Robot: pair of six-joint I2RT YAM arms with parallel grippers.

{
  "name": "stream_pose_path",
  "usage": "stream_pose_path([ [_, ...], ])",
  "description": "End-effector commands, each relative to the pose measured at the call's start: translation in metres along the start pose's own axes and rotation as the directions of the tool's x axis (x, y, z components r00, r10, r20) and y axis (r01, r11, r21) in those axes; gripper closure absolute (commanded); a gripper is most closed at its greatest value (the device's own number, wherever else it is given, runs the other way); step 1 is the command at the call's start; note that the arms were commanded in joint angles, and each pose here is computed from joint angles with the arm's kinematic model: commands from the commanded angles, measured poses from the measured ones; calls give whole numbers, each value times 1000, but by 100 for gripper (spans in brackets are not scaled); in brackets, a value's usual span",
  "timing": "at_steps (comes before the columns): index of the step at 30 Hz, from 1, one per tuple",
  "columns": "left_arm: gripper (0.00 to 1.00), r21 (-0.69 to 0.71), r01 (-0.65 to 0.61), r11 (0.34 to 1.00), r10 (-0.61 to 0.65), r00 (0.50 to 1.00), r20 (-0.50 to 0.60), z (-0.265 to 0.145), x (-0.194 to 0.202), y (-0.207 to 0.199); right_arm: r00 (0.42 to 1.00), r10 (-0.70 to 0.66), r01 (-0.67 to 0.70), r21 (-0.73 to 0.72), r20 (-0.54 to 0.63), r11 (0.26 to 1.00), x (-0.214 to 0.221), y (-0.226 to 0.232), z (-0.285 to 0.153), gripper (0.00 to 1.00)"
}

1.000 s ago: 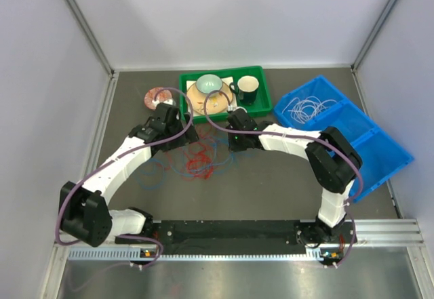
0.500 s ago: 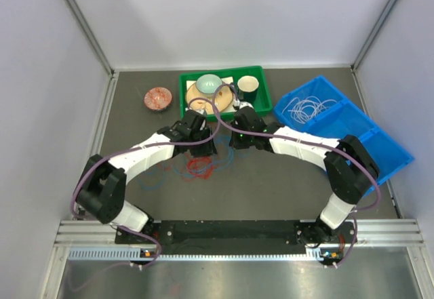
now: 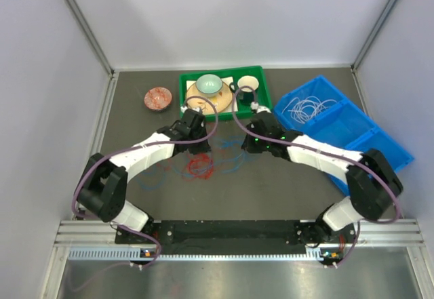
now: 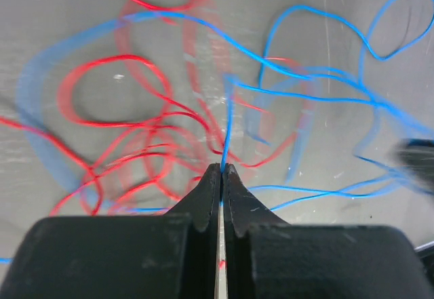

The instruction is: Untangle the cables

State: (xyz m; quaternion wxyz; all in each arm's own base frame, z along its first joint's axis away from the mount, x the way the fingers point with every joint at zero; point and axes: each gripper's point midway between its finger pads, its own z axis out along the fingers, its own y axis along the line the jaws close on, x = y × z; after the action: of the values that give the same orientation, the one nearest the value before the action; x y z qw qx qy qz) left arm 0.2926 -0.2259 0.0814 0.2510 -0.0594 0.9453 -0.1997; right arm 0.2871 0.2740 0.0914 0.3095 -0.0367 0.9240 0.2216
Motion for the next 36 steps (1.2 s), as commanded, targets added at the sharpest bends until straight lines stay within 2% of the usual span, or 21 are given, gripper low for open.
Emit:
stream_pose_path([
  [1, 100, 5, 19, 1000, -19, 992, 121, -25, -40, 1, 977, 77, -78, -5, 198, 997, -52, -19, -47, 100],
  [6, 100, -8, 73, 997, -71, 982, 176, -41, -61, 25, 941, 75, -94, 41, 330, 995, -87, -44, -98, 100],
  [14, 100, -72, 135, 988, -120, 976, 181, -42, -62, 59, 872, 41, -77, 56, 487, 995, -121, -43, -173, 100],
  [24, 100, -154, 201, 967, -166, 962, 218, -58, -70, 105, 837, 23, -87, 92, 547, 992, -128, -52, -208, 100],
  [28, 100, -176, 240, 955, -197, 954, 228, -63, -71, 125, 805, 14, -101, 114, 594, 988, -137, -57, -231, 100],
  [31, 100, -138, 303, 943, -275, 942, 191, -57, -62, 134, 770, -2, -105, 130, 638, 986, -147, -59, -256, 100],
  [36, 100, -155, 408, 900, -377, 906, 194, -49, -50, 157, 722, -35, -97, 151, 691, 984, -162, -58, -290, 100],
])
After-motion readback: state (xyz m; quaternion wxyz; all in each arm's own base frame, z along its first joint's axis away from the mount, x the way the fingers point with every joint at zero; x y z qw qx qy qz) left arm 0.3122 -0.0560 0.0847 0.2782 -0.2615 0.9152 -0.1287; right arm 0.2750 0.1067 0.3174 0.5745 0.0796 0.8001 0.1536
